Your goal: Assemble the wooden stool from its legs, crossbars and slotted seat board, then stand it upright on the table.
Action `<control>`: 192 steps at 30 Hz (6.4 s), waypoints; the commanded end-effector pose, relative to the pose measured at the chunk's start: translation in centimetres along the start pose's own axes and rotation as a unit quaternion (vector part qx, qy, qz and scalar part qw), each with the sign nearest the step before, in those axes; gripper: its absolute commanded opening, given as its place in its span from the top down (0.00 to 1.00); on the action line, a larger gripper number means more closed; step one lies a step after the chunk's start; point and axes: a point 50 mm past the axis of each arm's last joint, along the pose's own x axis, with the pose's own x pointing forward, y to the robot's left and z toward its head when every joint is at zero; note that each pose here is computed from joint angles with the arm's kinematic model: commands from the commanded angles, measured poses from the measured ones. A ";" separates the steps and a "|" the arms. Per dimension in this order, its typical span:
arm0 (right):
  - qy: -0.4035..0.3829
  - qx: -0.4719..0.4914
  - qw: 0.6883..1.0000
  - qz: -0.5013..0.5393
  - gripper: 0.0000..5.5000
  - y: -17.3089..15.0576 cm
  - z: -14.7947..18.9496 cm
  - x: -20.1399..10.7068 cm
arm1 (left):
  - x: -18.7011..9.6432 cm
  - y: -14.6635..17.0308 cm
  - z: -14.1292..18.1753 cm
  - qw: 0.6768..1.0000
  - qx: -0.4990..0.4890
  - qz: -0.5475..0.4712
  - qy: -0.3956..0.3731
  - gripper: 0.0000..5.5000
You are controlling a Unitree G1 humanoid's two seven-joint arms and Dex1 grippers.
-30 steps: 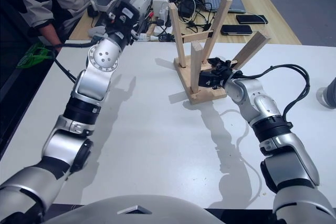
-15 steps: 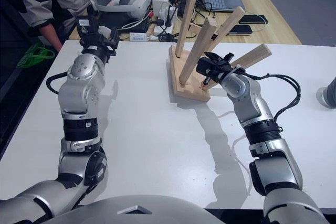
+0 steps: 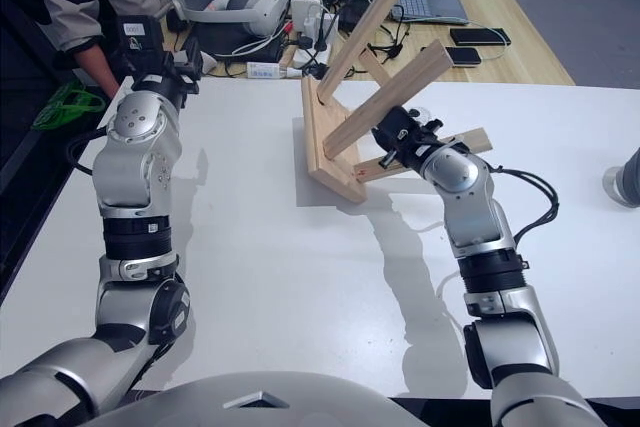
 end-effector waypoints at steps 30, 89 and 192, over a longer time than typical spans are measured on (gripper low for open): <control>-0.018 0.261 0.962 -0.079 0.77 0.4 -3.0 0.4 | 0.7 1.4 1.2 0.999 0.026 0.026 -0.034 0.43; 0.076 -0.411 0.906 0.061 0.28 -1.0 1.2 6.4 | -7.2 -1.9 -6.0 0.988 -0.024 -0.066 0.137 0.43; -0.090 0.360 0.894 -0.251 0.36 2.4 1.0 -7.0 | -10.1 -5.0 -6.2 0.987 -0.060 -0.145 0.028 0.43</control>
